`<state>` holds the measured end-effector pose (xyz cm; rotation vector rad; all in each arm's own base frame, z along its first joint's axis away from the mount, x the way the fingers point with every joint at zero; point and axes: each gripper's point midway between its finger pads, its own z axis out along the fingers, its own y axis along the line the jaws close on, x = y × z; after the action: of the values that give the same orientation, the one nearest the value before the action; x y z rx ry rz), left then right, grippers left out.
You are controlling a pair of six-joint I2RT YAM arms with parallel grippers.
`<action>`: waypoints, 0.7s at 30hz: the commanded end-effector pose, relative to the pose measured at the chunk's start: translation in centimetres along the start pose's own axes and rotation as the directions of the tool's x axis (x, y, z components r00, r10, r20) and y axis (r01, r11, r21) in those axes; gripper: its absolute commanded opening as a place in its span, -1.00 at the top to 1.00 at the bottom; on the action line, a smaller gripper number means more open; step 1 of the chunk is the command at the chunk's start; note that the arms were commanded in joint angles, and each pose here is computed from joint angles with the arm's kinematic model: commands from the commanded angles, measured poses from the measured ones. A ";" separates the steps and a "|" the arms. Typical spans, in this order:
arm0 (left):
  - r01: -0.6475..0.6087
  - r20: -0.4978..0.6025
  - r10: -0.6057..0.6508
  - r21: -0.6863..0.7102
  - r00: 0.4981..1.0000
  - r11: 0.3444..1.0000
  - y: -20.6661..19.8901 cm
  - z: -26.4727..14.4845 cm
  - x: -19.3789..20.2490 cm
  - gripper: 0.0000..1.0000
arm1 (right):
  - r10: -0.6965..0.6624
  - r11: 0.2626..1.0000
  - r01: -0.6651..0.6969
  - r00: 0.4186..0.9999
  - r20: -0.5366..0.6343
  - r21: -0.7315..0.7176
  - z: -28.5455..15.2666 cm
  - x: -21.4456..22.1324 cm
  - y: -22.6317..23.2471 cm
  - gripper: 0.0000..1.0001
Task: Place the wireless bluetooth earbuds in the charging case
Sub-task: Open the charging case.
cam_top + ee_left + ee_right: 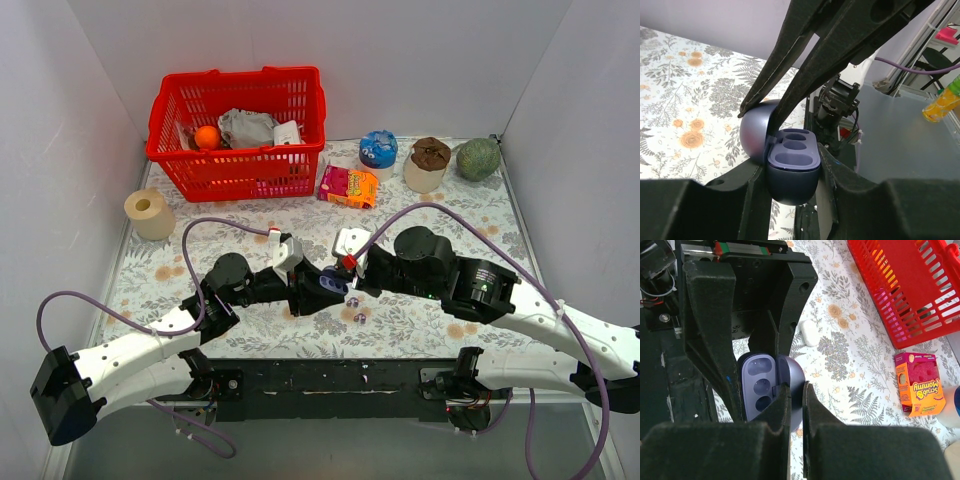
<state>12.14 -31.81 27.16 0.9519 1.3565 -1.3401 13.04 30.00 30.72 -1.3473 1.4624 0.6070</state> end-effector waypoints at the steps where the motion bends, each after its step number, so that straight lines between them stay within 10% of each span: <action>1: -0.031 0.030 0.031 -0.020 0.999 0.999 0.5 0.0 -0.6 1.00 | 0.025 1.000 -0.025 0.999 0.044 -0.010 0.1 -0.8 0.5 0.97; 10: -0.036 0.055 0.038 -0.042 0.998 0.998 0.6 -0.4 -0.8 1.00 | 0.040 0.999 -0.039 0.998 0.047 -0.005 0.0 -1.1 0.4 0.97; 13: -0.038 0.068 0.041 -0.044 0.997 0.998 0.5 -0.7 -1.0 1.00 | 0.095 0.995 -0.098 0.992 0.079 0.028 -0.4 -2.0 -0.1 0.18; 17: -0.027 0.115 0.036 -0.079 0.993 0.997 0.7 -1.3 -1.4 1.00 | 0.240 0.944 -0.289 0.932 0.270 0.158 -2.7 -5.9 -3.6 -0.38; 21: 0.008 0.218 0.029 -0.169 0.975 0.986 1.6 -2.9 -2.4 1.00 | 0.341 0.862 -0.437 0.875 0.343 0.258 -4.5 -6.1 -6.8 -0.48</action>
<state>12.74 -30.33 26.71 0.8407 1.3380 -1.2956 14.59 29.14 33.91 -1.0234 1.5437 0.6801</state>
